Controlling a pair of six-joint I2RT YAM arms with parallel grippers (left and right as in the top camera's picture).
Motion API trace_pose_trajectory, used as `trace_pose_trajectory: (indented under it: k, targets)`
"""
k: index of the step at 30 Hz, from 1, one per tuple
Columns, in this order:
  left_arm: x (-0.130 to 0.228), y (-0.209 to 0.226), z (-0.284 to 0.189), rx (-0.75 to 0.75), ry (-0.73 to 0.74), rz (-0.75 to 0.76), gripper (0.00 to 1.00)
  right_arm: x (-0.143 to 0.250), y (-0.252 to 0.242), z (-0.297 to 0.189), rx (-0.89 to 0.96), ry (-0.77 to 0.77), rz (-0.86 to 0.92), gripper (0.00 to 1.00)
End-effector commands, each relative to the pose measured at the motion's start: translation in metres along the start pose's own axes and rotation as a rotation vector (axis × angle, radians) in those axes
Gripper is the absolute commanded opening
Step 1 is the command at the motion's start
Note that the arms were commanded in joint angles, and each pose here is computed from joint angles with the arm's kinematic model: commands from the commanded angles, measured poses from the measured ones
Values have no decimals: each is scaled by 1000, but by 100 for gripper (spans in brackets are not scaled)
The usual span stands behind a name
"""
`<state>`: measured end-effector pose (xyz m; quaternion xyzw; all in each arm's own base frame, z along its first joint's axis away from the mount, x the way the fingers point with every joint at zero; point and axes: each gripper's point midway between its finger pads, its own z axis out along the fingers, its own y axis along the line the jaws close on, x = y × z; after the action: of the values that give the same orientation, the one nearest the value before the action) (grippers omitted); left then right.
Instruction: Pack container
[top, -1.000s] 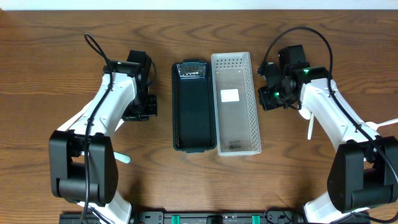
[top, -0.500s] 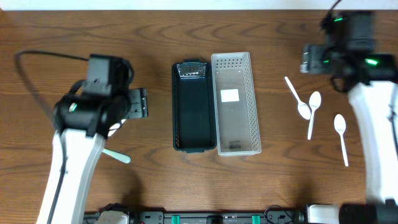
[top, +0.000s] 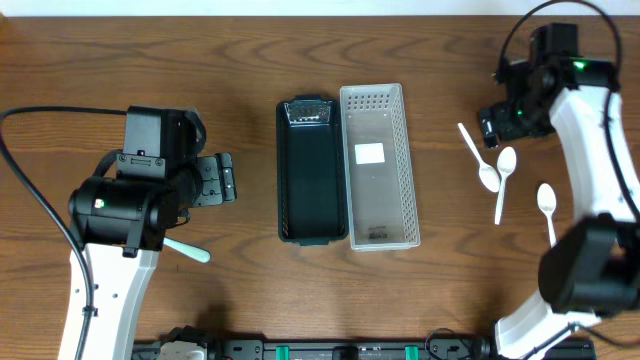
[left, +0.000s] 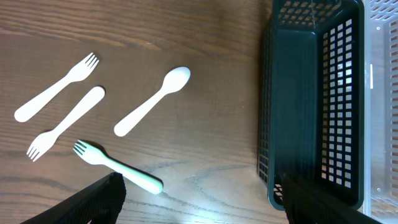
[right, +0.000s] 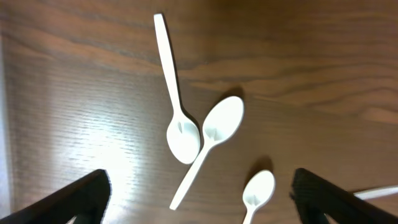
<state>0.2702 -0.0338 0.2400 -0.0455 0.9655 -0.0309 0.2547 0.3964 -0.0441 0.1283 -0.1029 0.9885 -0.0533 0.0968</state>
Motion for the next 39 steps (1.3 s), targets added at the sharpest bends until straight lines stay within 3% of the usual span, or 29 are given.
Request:
trace_pose_trajectory:
  k: [1,4,9,17,28,39]
  targets:
    - [-2,1,0,-8,0,-18,83,4,1,26,-10,61,-38,88]
    - [-3,1,0,-9,0,-18,83,7,9,48,-30,112,-53,73]
    - [-3,1,0,-9,1,-17,83,13,16,72,-54,174,-66,68]
    - [-3,1,0,-9,1,-17,83,22,23,103,-80,245,-74,67]
    - [-3,1,0,-9,1,-18,83,14,28,111,-110,214,-69,65]
    - [-3,1,0,-9,1,-17,83,27,36,130,-143,276,-70,62]
